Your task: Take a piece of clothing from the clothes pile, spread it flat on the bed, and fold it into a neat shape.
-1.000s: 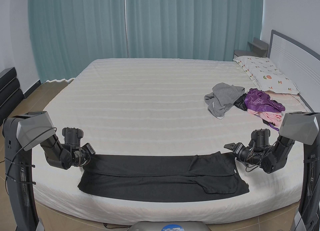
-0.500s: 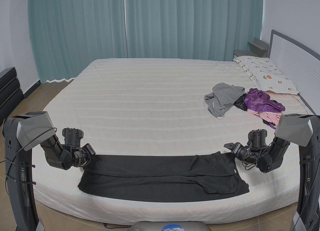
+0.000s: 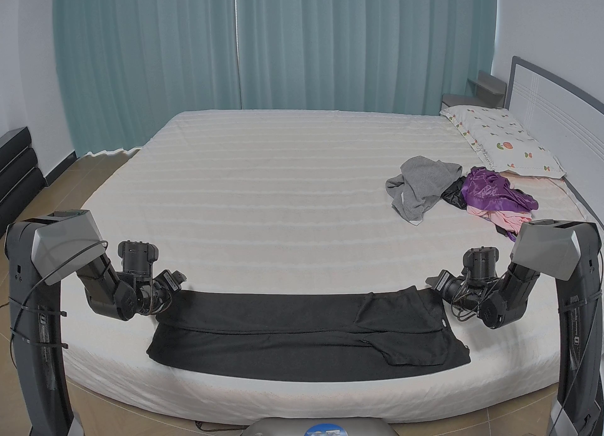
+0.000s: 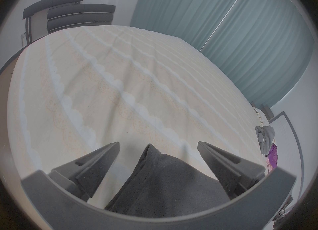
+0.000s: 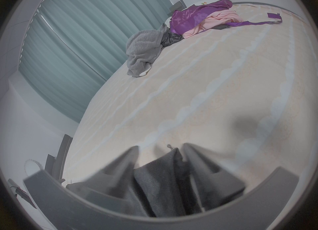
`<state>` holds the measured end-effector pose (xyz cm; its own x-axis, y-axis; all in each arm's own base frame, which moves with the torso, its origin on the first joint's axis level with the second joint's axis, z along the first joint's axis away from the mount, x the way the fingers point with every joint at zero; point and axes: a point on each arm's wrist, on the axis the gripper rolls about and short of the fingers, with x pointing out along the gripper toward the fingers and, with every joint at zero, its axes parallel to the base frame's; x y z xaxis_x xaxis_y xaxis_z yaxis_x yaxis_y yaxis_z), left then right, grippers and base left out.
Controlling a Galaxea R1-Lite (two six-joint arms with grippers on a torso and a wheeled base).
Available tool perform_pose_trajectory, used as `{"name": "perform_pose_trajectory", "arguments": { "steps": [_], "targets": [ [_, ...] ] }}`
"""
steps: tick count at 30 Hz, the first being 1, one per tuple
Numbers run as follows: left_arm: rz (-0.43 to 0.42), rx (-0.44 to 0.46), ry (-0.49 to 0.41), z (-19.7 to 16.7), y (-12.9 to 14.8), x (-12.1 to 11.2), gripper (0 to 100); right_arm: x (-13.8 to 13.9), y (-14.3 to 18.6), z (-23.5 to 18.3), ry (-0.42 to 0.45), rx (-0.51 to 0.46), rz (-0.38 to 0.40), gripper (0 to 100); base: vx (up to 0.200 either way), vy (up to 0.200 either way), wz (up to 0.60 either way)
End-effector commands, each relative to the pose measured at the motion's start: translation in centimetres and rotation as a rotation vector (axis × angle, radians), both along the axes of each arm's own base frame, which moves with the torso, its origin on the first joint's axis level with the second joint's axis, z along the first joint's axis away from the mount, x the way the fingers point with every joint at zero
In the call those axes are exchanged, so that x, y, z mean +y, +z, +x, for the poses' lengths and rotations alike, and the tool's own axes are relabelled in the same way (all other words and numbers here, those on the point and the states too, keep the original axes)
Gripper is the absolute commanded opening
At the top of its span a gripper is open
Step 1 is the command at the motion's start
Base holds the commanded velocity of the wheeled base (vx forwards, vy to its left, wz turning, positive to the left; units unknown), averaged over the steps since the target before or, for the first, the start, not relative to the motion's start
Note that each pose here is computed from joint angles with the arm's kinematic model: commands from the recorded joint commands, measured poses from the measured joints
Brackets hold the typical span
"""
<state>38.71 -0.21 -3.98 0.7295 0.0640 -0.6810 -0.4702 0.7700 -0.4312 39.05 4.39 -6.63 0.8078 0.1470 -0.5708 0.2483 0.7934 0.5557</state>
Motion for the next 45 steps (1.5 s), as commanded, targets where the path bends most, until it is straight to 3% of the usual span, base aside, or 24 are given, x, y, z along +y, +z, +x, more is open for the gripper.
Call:
{"name": "perform_pose_trajectory", "arguments": {
  "steps": [1, 18, 19, 22, 28, 35, 39, 45],
  "targets": [
    [-0.002, -0.003, 0.006, 0.0, 0.2, 0.2, 100, -0.1, -0.3, -0.1, -0.003, 0.002, -0.001, 0, 0.000, 0.000, 0.00],
    [-0.035, -0.014, 0.036, -0.6, 1.1, 0.9, 100, -0.6, 0.1, 0.0, -0.029, -0.011, -0.003, 0, 0.000, 0.000, 0.00],
    [-0.035, -0.011, 0.038, -0.7, 1.1, 0.9, 100, -0.6, 0.1, -0.1, -0.029, -0.009, -0.003, 100, 0.000, 0.000, 0.00],
    [-0.034, -0.010, 0.038, -0.8, 1.1, 1.0, 100, -0.6, 0.0, -0.2, -0.026, -0.006, -0.003, 100, 0.000, 0.000, 0.00],
    [-0.054, -0.016, 0.035, -1.9, 2.4, 1.5, 100, -2.1, 3.1, -1.1, -0.060, -0.135, 0.019, 100, 0.000, 0.000, 0.00],
    [-0.145, -0.003, 0.003, -5.5, 4.4, 1.7, 100, -2.3, 5.6, -3.0, -0.076, -0.140, 0.053, 100, 0.000, 0.000, 0.00],
    [-0.157, -0.021, -0.014, -7.2, 4.6, 1.5, 100, -2.4, 7.4, -4.4, -0.078, -0.154, 0.053, 100, 0.000, 0.000, 0.00],
    [-0.163, 0.004, -0.017, -9.1, 3.7, 1.4, 100, -2.4, 7.6, -8.4, -0.074, -0.075, 0.057, 100, -0.067, 0.000, 0.00]
  ]
}}
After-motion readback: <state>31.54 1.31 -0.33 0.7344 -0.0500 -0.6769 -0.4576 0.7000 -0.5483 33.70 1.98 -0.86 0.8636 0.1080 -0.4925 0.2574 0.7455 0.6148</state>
